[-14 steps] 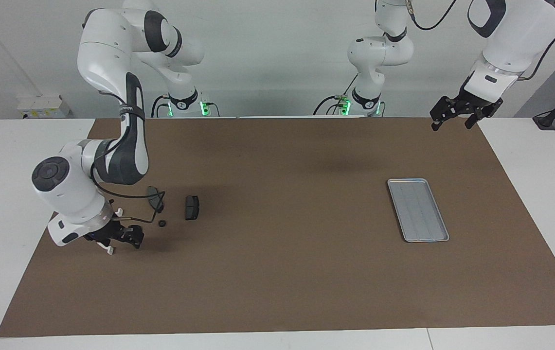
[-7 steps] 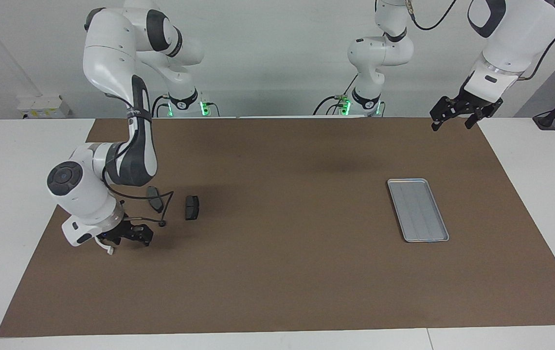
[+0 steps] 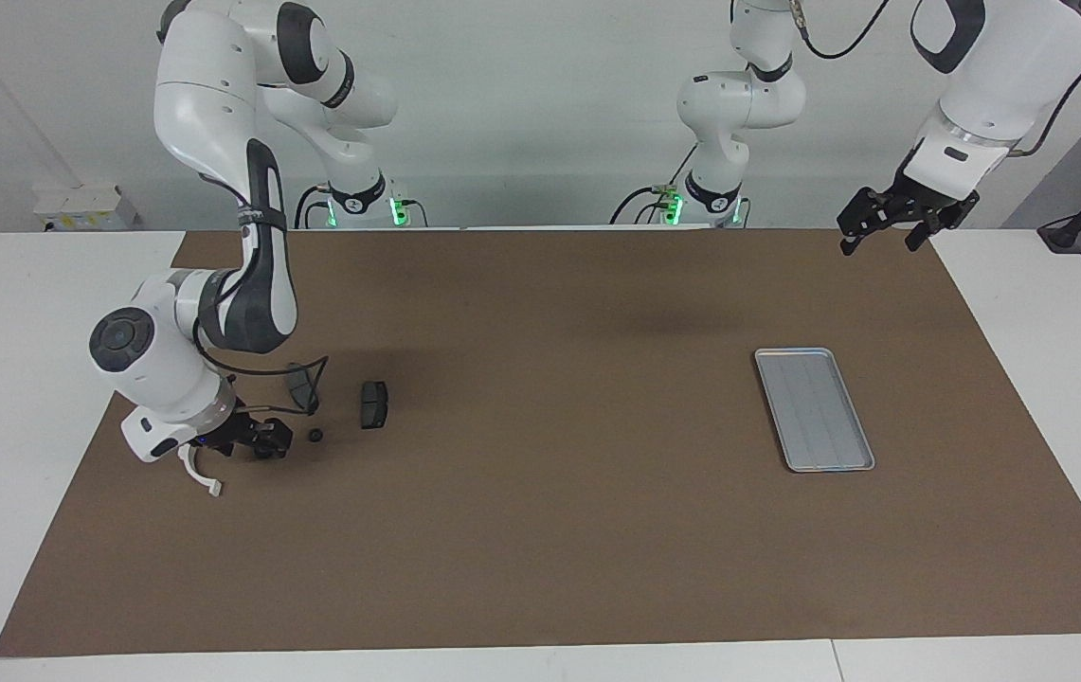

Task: Pick bearing gear from pile to tray
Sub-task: 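Grasp the small black bearing with the right gripper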

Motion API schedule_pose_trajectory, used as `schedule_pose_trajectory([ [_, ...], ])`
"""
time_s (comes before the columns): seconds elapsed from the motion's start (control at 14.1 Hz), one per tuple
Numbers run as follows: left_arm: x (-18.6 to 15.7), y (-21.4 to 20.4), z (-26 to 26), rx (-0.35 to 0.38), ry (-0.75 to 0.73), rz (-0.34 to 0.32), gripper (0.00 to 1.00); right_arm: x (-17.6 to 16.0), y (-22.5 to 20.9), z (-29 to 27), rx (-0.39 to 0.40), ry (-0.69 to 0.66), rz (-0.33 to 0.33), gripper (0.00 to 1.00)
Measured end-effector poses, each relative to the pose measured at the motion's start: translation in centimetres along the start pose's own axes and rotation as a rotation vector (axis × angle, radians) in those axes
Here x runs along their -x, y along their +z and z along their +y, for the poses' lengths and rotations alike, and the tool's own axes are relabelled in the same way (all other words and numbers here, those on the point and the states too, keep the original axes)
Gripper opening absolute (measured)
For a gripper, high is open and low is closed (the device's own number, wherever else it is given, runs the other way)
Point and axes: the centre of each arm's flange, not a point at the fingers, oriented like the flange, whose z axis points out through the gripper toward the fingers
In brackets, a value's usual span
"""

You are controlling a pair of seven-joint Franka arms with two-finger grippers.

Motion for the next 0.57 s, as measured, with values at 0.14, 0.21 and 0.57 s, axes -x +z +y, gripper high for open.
schedule_pose_trajectory([
  [0.14,0.0,0.0,0.0,0.0,0.0,0.0,1.0,0.5,0.3,0.0,0.0,0.0,0.01,0.9],
  [0.21,0.0,0.0,0.0,0.0,0.0,0.0,1.0,0.7,0.6,0.0,0.0,0.0,0.014,0.9],
  [0.57,0.0,0.0,0.2,0.0,0.004,-0.001,1.0,1.0,1.8,0.1,0.003,-0.012,0.033,0.93],
])
